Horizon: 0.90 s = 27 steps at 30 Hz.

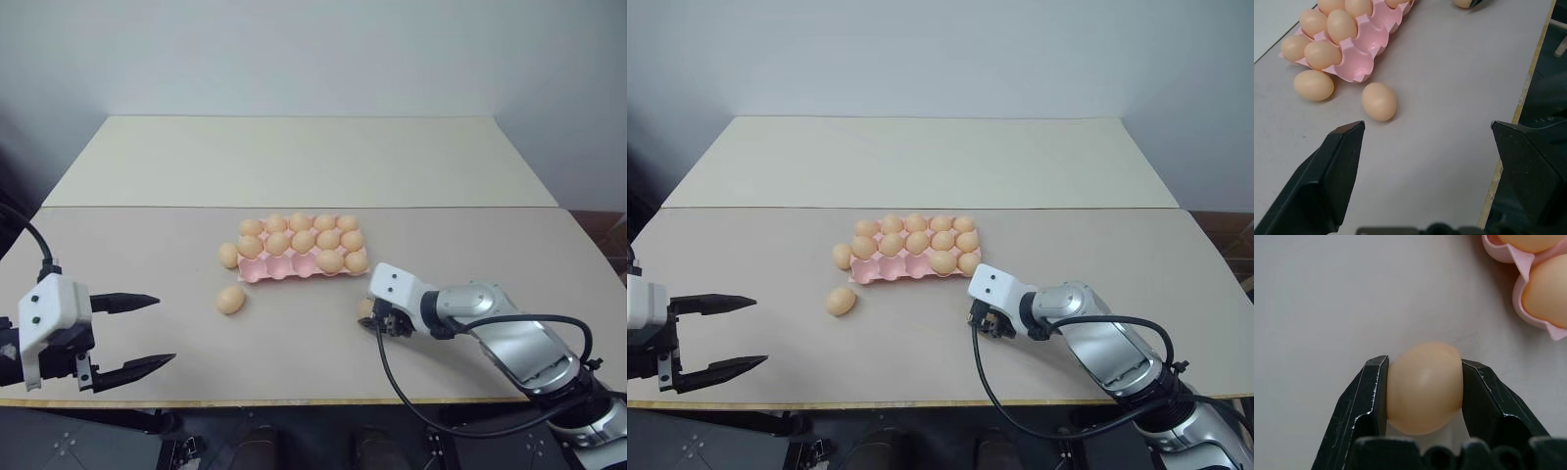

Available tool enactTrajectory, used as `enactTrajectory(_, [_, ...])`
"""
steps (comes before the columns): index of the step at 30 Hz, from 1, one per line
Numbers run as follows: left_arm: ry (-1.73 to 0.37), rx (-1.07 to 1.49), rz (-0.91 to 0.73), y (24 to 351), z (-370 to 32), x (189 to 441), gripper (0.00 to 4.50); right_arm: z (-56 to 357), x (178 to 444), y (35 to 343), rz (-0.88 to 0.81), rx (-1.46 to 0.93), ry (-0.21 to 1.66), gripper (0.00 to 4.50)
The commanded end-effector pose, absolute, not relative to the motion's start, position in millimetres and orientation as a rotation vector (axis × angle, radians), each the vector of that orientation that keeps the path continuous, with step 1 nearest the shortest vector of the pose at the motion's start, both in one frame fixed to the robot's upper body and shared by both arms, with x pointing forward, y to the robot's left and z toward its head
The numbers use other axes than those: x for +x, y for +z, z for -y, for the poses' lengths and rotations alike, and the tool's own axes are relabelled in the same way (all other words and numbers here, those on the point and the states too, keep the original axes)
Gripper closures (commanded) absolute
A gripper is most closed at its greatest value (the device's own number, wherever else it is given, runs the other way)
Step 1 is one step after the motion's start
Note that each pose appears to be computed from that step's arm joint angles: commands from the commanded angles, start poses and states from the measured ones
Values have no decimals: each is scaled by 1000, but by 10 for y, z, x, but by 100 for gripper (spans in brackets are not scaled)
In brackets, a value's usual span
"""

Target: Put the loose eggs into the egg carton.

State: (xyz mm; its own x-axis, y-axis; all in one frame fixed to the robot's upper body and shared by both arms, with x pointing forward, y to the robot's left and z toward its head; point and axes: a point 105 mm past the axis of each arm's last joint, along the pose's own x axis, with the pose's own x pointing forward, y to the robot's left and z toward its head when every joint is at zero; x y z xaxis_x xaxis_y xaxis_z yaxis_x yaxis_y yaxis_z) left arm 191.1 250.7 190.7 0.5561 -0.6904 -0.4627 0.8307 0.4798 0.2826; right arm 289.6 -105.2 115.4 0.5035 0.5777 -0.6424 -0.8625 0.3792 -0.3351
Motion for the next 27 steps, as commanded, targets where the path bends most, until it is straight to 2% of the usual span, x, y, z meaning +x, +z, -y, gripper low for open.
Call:
enactTrajectory(1, [-938, 531, -285, 1938, -2513, 1905, 0, 944, 2968, 1472, -317, -725, 944, 258])
enactTrajectory(5, [-933, 530, -288, 1932, -2530, 1910, 0, 664, 3077, 1831, -142, -671, 961, 258])
enactTrajectory(10, [-930, 514, -314, 1897, -2559, 1892, 0, 267, 3319, 2058, 53, -664, 926, 258])
enactTrajectory(14, [-913, 519, -323, 1882, -2590, 1865, 0, 77, 3428, 2092, 118, -645, 914, 258])
enactTrajectory(22, [-902, 518, -331, 1868, -2595, 1821, 0, -36, 3501, 1907, 144, -661, 918, 258])
enactTrajectory(27, [-903, 517, -340, 1846, -2600, 1815, 0, -23, 3540, 1809, 104, -646, 909, 106])
